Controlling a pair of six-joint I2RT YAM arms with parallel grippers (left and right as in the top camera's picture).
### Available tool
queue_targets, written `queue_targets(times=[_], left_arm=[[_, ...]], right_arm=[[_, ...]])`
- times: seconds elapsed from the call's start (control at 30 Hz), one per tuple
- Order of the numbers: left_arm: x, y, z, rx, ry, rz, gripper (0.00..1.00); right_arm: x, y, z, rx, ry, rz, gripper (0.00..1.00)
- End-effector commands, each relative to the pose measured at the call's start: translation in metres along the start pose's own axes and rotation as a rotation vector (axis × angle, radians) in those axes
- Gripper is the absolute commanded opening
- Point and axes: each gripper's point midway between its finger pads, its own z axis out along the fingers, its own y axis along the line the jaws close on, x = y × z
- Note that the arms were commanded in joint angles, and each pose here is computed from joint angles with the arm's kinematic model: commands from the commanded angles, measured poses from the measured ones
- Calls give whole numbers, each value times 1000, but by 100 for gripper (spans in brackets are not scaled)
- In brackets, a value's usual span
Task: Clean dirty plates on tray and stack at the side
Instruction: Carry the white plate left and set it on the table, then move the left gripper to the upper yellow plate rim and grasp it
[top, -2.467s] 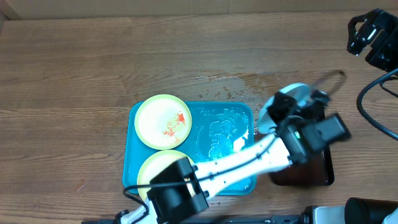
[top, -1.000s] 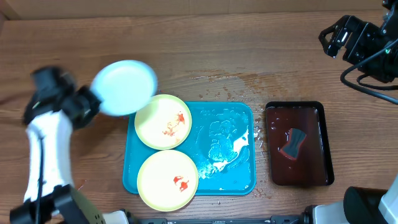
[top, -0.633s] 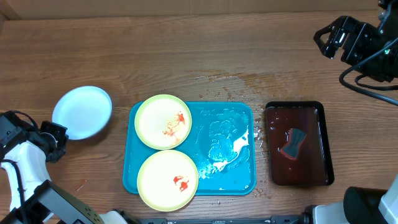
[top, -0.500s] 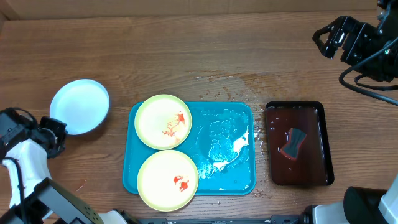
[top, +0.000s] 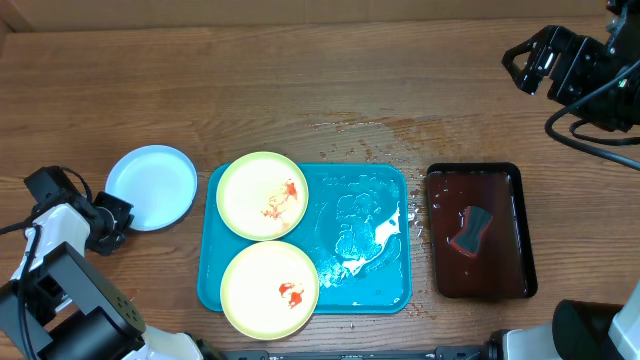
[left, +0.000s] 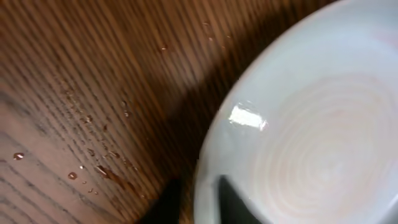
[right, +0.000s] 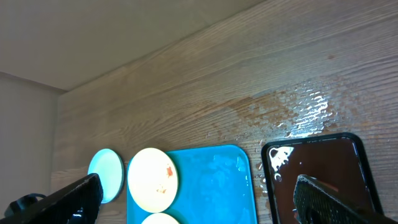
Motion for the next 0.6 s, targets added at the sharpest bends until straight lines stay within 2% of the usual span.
queue_targets(times=[0.0, 0.1, 0.27, 0.33, 0.43, 0.5, 0.57], left_arm=[[1, 2, 3, -11, 8, 13, 50], [2, -7, -2, 22, 19, 31, 57], [-6, -22, -32, 39, -21, 58, 56], [-11, -26, -51, 35, -57, 70, 52], [-17, -37, -84, 46, -142, 98, 53], [-16, -48, -104, 72, -192, 144, 54], [-7, -69, -119, 132, -219, 277, 54]], right_arm=[[0, 1, -2, -8, -3, -7, 100], [0, 1, -2, -8, -4, -7, 100], [0, 1, -2, -8, -4, -7, 100], [0, 1, -2, -8, -4, -7, 100], [0, 1, -2, -8, -4, -12, 100], [0, 1, -2, -8, -4, -26, 100], [0, 1, -2, -8, -3, -26, 100]])
